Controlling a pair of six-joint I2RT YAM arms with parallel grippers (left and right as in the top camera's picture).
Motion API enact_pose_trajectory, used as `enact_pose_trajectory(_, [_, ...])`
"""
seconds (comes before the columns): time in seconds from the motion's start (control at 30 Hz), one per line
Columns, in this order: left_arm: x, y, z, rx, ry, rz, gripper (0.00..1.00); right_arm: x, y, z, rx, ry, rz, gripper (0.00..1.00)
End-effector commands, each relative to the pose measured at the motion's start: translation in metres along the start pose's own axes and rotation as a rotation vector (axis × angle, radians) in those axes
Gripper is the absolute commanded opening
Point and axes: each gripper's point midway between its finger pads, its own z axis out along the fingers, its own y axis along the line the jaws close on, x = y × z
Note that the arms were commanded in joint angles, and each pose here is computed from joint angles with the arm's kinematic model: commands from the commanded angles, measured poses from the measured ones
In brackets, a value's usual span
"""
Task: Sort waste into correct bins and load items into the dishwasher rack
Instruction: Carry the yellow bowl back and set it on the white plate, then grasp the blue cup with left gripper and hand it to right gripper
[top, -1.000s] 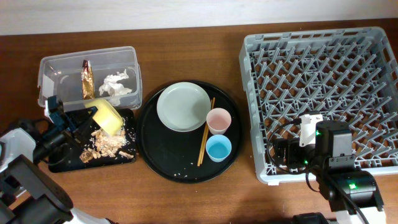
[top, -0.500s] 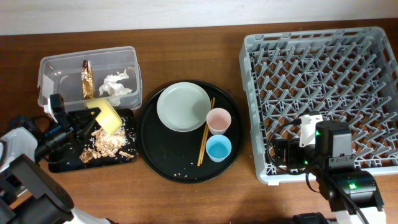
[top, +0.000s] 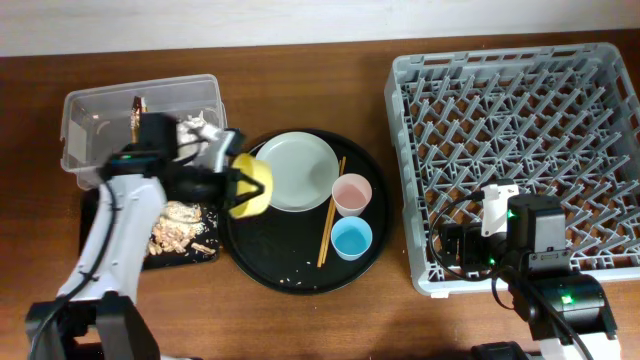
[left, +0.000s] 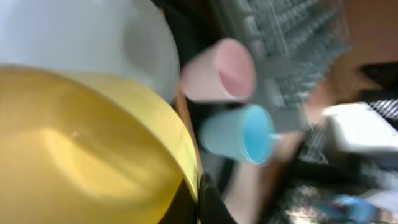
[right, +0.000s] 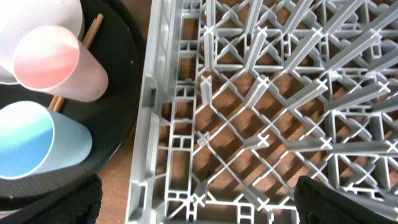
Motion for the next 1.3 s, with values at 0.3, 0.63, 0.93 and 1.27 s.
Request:
enact_pose_trajectory(0.3, [-0.056, 0.001, 0.106, -0.381, -0.019, 0.456, 0.00, -0.008, 0.001, -0.005, -0.004, -0.025, 0.013, 0.99])
enact_pose_trajectory(0.63, [-0.044, 0.010, 0.115, -0.379, 0.036, 0.394, 0.51, -0.008, 0.001, -0.005, -0.004, -0.025, 0.013, 0.99])
enact_pose_trajectory(0.93, [0.020, -0.078, 0.101, -0.217, 0.201, 0.382, 0.53, -0.008, 0.001, -0.005, -0.004, -0.025, 0.013, 0.99])
enact_pose_trajectory(1.27, [0.089, -0.039, 0.162, -0.344, 0.443, 0.305, 0.02, -0.008, 0.001, -0.005, -0.007, -0.025, 0.013, 0.99])
